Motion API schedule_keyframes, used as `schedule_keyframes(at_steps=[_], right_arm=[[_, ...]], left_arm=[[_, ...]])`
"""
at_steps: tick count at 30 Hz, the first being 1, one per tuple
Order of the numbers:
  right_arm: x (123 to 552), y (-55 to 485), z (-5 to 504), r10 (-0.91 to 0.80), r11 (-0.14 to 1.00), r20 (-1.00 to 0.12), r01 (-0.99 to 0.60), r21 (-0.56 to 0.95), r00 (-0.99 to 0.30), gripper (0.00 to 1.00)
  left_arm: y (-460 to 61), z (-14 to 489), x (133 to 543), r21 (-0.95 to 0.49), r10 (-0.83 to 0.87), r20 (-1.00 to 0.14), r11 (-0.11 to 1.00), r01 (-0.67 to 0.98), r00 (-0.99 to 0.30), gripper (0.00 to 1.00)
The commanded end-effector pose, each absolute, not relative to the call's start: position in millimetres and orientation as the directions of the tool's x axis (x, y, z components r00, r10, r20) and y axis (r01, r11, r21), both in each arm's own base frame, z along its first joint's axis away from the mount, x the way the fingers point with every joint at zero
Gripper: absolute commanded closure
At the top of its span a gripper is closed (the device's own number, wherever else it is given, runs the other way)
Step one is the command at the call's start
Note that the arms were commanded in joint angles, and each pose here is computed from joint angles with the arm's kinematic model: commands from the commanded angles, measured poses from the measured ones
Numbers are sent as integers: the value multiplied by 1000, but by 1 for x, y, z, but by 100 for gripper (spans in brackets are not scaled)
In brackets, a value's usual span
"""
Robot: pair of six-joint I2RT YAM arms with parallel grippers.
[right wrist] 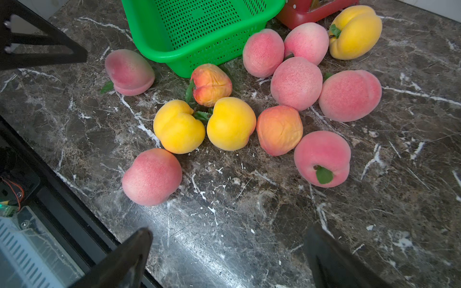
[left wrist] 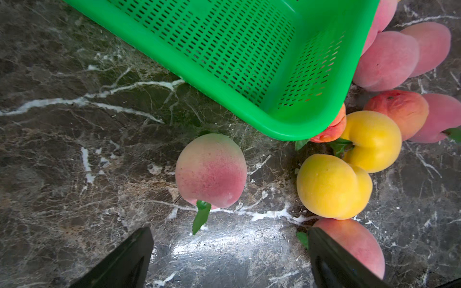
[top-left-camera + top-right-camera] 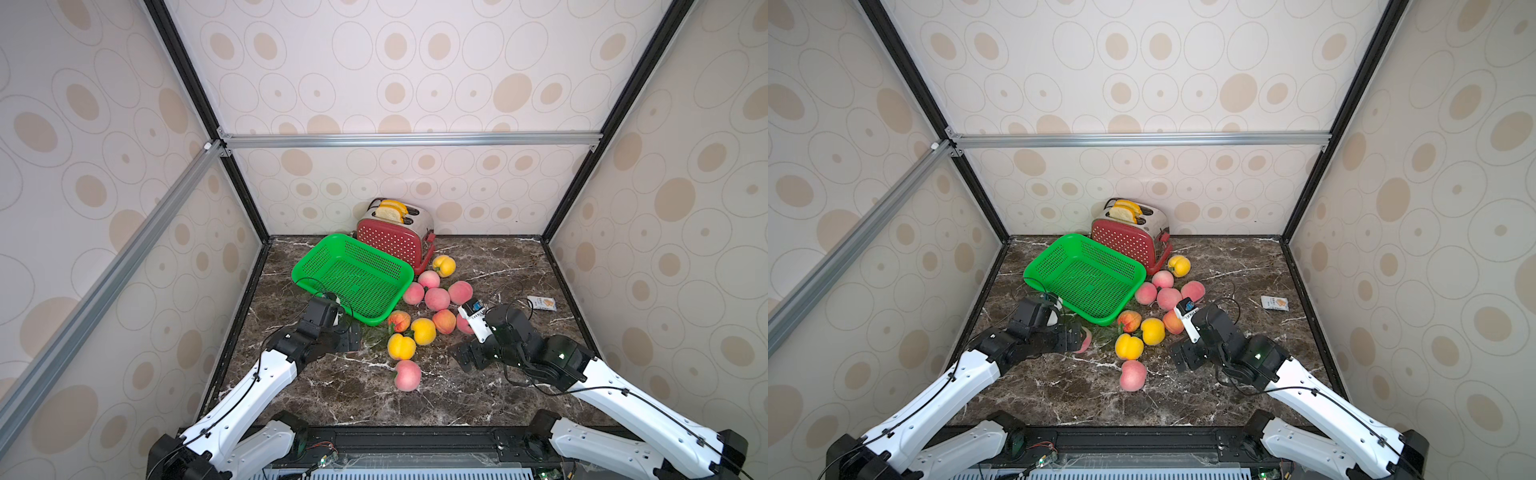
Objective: Put the peaches into the basket
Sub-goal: Pick up the peach from the center of the board.
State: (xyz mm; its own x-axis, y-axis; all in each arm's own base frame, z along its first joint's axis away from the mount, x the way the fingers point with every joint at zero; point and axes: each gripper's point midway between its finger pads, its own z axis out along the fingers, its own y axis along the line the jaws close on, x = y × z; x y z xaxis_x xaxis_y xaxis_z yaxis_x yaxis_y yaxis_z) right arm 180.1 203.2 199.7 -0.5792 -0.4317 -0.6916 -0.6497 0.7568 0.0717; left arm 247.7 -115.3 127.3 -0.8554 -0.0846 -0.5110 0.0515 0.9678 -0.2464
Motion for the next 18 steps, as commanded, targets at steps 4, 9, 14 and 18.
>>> schedule_keyframes(at_steps=[4, 9, 14, 18], right_arm=[[171, 200, 198, -478, 728, -676, -683, 52, -561, 0], [167, 204, 199, -487, 700, -688, -711, 60, -538, 0], [166, 203, 198, -504, 687, -690, -725, 45, -520, 0], [165, 200, 202, -509, 684, -696, -729, 29, -506, 0]], left_arm=[[-122, 114, 264, -224, -76, -509, 973, 47, -858, 1], [-116, 100, 270, -170, -59, -497, 985, 30, -866, 1], [-114, 91, 272, -139, -51, -478, 990, 19, -877, 1], [-117, 80, 274, -128, -31, -444, 991, 29, -896, 1]])
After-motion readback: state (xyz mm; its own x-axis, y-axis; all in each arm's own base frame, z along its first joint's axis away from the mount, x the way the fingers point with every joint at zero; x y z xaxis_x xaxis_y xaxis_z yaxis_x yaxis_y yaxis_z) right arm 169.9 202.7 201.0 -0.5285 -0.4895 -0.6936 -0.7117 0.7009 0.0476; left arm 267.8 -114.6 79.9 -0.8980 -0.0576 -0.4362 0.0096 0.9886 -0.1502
